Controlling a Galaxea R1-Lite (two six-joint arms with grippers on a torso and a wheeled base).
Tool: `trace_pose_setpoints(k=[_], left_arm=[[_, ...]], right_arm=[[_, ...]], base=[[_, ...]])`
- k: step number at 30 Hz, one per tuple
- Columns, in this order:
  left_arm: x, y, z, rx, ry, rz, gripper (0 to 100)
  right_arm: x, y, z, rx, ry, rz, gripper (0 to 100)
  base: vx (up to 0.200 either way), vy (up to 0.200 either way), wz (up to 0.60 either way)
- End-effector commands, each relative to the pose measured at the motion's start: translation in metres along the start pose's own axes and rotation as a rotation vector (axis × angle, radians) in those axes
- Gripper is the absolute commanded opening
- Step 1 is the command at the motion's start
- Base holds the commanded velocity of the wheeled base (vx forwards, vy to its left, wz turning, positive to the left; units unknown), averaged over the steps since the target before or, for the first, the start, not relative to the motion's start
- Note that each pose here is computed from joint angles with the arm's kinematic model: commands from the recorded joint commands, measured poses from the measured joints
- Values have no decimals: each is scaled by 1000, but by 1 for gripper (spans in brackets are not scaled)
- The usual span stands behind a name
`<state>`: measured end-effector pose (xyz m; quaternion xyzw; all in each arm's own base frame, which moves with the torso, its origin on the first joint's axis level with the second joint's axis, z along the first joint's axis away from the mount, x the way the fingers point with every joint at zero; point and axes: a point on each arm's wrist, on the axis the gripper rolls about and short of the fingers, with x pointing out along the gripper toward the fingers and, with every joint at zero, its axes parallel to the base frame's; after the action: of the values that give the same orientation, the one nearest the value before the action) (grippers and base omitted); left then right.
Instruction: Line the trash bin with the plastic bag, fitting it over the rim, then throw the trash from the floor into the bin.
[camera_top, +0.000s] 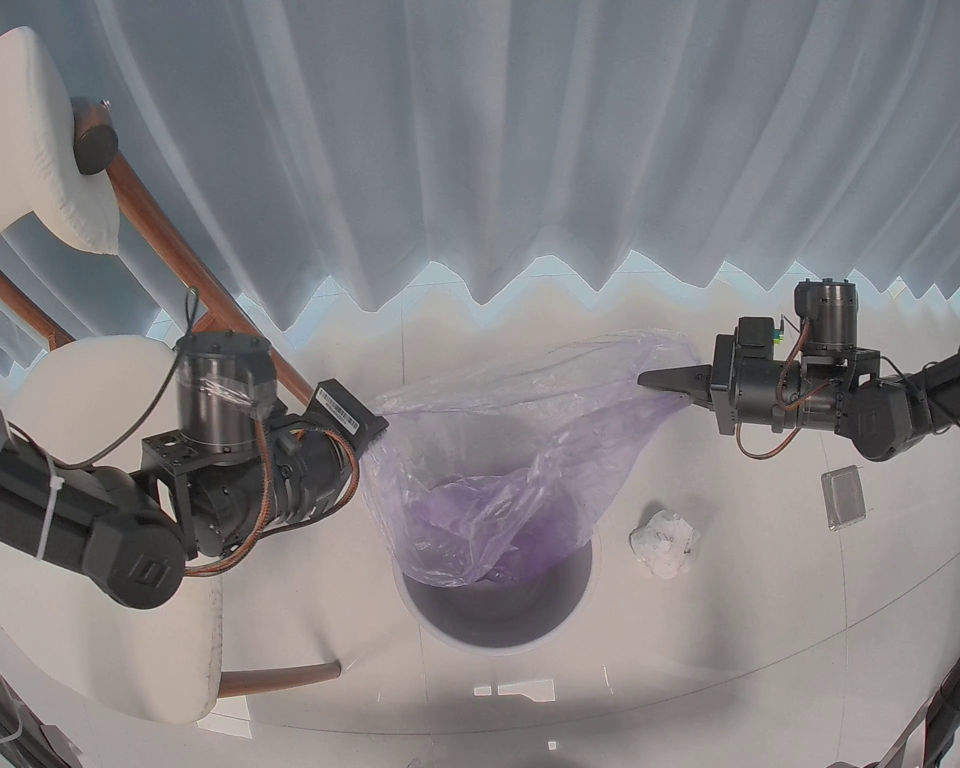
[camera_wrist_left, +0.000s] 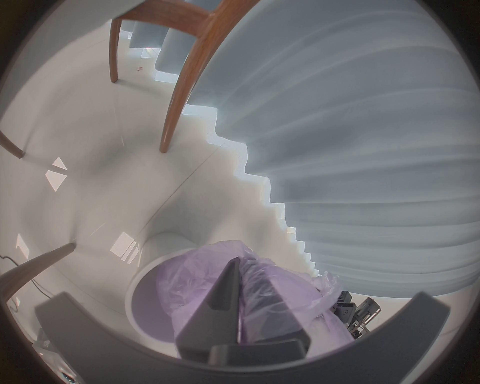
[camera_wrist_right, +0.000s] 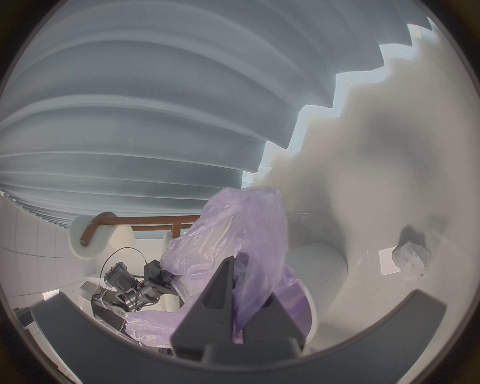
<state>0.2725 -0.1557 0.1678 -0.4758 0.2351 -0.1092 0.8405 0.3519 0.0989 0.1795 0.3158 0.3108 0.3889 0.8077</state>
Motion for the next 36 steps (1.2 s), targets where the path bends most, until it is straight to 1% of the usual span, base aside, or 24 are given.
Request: trace_pose_setpoints(k=[1, 7, 11, 13, 16, 17, 19, 21, 22, 24, 29, 30, 31, 33, 34, 36], left_arm=[[27, 17, -5, 2, 14, 74, 0], [41, 26, 10, -19, -26, 107, 0], [40, 27, 10, -19, -26, 111, 0], [40, 27, 10, -22, -26, 112, 0], [39, 27, 10, -25, -27, 113, 0], [39, 26, 10, -25, -31, 111, 0], [39, 24, 9, -22, -35, 108, 0], [37, 21, 7, -16, -31, 99, 0], [34, 18, 6, -12, -30, 88, 0], [29, 11, 5, -9, -28, 66, 0], [15, 5, -4, 4, 4, 52, 0], [15, 5, -5, 5, 7, 54, 0], [11, 6, -9, 10, 21, 57, 0], [9, 6, -15, 18, 39, 57, 0], [8, 6, -16, 19, 42, 57, 0], [8, 4, -16, 18, 40, 50, 0]], right_arm=[[27, -31, 1, 40, 25, -38, 0], [48, -54, 5, 49, 28, -56, 0], [62, -68, 8, 40, 19, -50, 0], [67, -72, 11, 28, 8, -40, 0], [71, -71, 14, 38, 8, -32, 0], [70, -70, 14, 54, 7, -30, 100], [66, -63, 17, 83, -5, -21, 100], [49, -39, 23, 144, -29, 0, 100], [37, -26, 22, 180, -38, 8, 100], [18, -7, 18, 223, -47, 19, 100], [-18, 25, 4, 250, -44, 16, 100], [-19, 26, 3, 254, -40, 13, 100], [-27, 35, 2, 277, -21, -6, 100], [-37, 51, 5, 292, -6, -15, 100], [-38, 57, 6, 294, 3, -15, 100], [-33, 77, 1, 304, 53, -18, 100]], base=[[0, 0, 0], [0, 0, 0], [0, 0, 0], [0, 0, 0], [0, 0, 0], [0, 0, 0], [0, 0, 0], [0, 0, 0], [0, 0, 0], [0, 0, 0], [0, 0, 0], [0, 0, 0], [0, 0, 0], [0, 0, 0], [0, 0, 0], [0, 0, 0]])
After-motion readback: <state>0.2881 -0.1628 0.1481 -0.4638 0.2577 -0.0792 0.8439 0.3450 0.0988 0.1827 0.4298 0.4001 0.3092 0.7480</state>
